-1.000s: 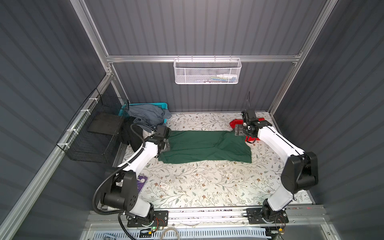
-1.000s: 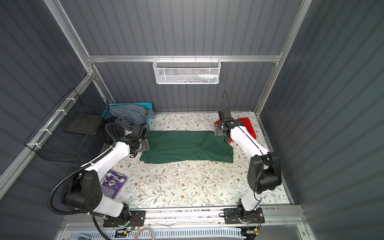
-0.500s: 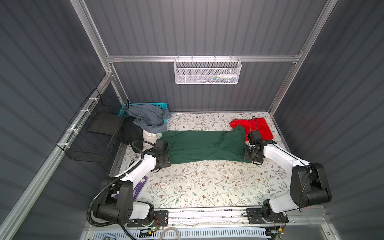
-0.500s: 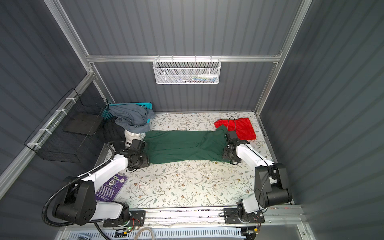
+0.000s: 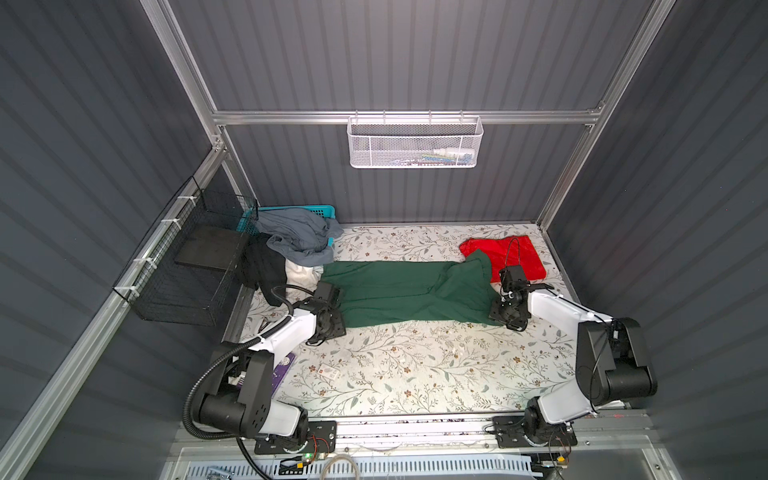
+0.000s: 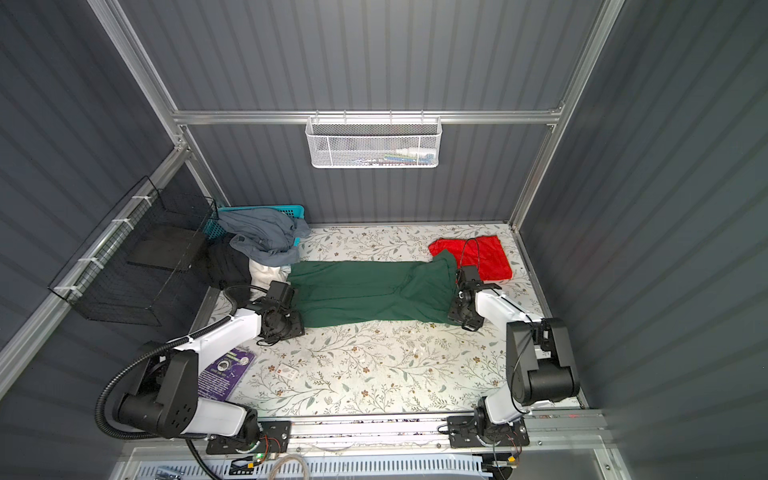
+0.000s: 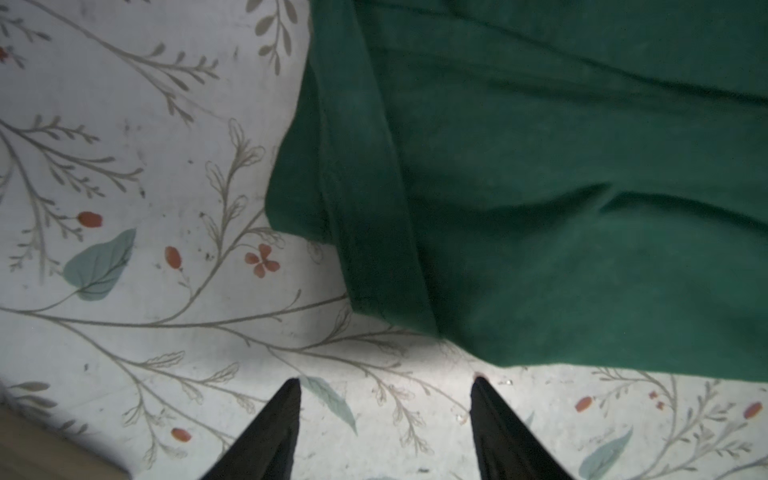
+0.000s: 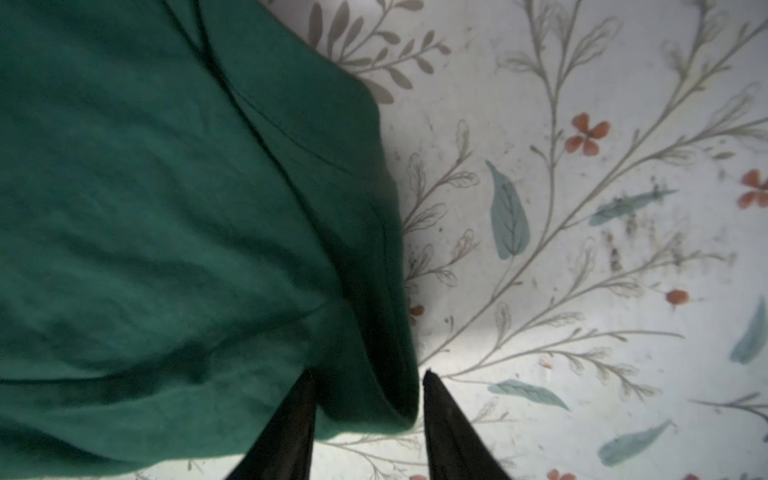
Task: Fold and stack the t-shirts
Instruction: 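Move the right gripper toward the robot to the green shirt's near edge, then grasp both ends of the green strip with the left and right grippers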
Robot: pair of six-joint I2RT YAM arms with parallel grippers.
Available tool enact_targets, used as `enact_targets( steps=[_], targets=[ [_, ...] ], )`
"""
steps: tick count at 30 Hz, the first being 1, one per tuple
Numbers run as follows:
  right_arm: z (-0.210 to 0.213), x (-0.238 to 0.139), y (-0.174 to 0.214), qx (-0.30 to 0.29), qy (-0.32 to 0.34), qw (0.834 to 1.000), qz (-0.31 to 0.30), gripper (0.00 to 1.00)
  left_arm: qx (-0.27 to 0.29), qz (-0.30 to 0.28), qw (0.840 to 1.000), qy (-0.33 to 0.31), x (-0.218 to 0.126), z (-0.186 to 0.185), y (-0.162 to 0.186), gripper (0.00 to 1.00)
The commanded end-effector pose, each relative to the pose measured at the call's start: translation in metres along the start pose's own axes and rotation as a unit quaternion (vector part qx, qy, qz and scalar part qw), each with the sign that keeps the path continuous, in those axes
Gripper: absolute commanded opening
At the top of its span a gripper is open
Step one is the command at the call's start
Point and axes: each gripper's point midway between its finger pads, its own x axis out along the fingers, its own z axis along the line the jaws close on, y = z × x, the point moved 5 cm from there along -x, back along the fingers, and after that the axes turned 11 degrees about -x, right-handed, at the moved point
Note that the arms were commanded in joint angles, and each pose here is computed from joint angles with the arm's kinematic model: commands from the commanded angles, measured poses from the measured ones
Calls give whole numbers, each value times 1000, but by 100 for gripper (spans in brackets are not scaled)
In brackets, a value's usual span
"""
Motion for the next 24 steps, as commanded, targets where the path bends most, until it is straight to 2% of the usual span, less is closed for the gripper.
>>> enact_targets(
  steps=[1, 7, 9, 14, 19, 24],
  targets=[
    [1, 7, 3, 6, -6, 1000, 10, 40, -6, 4, 1000, 6, 2, -6, -4, 63],
    [0, 6, 1, 9, -7, 1000, 3, 28, -2, 6, 1000, -10, 13, -7, -7, 49],
    [-1, 6, 2, 11, -6, 1000, 2, 23, 1, 7, 1000, -19, 16, -6, -8, 40],
    [-1, 5, -1, 15, -10, 1000, -2, 12, 7, 4, 999, -43, 22, -2, -10, 37],
    [0, 3, -4, 16, -17, 1000, -6, 5, 9, 4, 999, -52, 26, -2, -12, 28],
    [-3, 1, -4, 16, -12, 1000, -9, 5, 11, -2, 998, -67, 21, 1, -15, 29]
  ],
)
